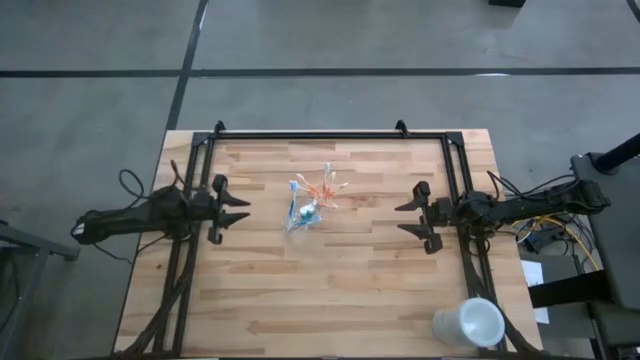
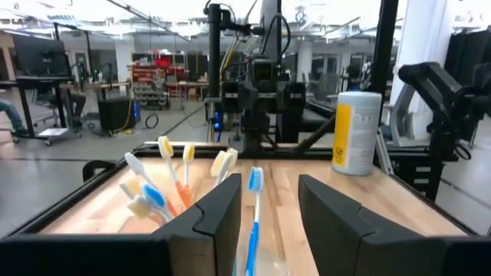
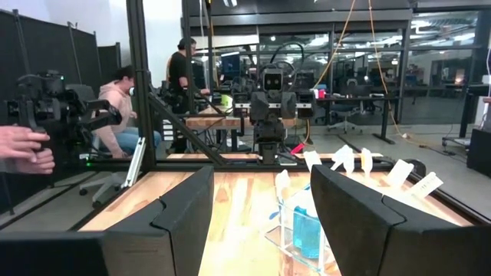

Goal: Pick & Place toothbrushing station
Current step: Return to Home Position

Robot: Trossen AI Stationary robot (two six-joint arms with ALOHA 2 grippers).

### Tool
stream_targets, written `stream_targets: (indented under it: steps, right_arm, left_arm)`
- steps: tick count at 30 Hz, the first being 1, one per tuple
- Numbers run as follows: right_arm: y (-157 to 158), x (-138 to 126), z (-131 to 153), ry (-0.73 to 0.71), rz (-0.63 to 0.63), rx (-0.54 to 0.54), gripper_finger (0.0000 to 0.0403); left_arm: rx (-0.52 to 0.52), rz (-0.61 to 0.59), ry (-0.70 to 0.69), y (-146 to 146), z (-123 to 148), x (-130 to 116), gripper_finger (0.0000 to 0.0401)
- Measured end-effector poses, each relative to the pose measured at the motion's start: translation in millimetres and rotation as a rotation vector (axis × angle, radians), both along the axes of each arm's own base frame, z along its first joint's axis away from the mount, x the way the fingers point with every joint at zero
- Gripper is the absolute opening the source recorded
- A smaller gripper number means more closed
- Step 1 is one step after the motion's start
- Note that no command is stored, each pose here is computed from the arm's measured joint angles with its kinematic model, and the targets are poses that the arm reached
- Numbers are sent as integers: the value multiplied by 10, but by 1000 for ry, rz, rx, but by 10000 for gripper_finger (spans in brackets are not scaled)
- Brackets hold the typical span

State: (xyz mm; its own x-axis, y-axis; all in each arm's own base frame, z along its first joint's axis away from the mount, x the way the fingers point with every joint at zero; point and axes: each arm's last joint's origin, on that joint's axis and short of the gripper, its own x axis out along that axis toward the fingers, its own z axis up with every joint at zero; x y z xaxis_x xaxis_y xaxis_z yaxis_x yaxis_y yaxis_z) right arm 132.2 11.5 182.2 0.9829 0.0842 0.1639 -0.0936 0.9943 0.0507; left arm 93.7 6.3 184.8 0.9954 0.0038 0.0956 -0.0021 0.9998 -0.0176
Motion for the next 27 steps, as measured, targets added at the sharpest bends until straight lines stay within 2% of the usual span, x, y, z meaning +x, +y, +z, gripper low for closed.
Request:
stream_targets:
  steps: [5,14,23,27]
  right_arm:
    - [0,0,1,0,0,-1,215]
    - [0,0,1,-1,0,-1,215]
    - [0,-1,1,-1,0,-1,215]
    - [0,-1,2,-1,0,-1,215]
  left_arm:
    - [-6,1,45,3,-138,29,135]
    - [-12,-23,54,-4,-151,32,135]
    - [-136,-31,65,-4,-161,33,135]
    - [-155,-32,72,-3,-168,35,135]
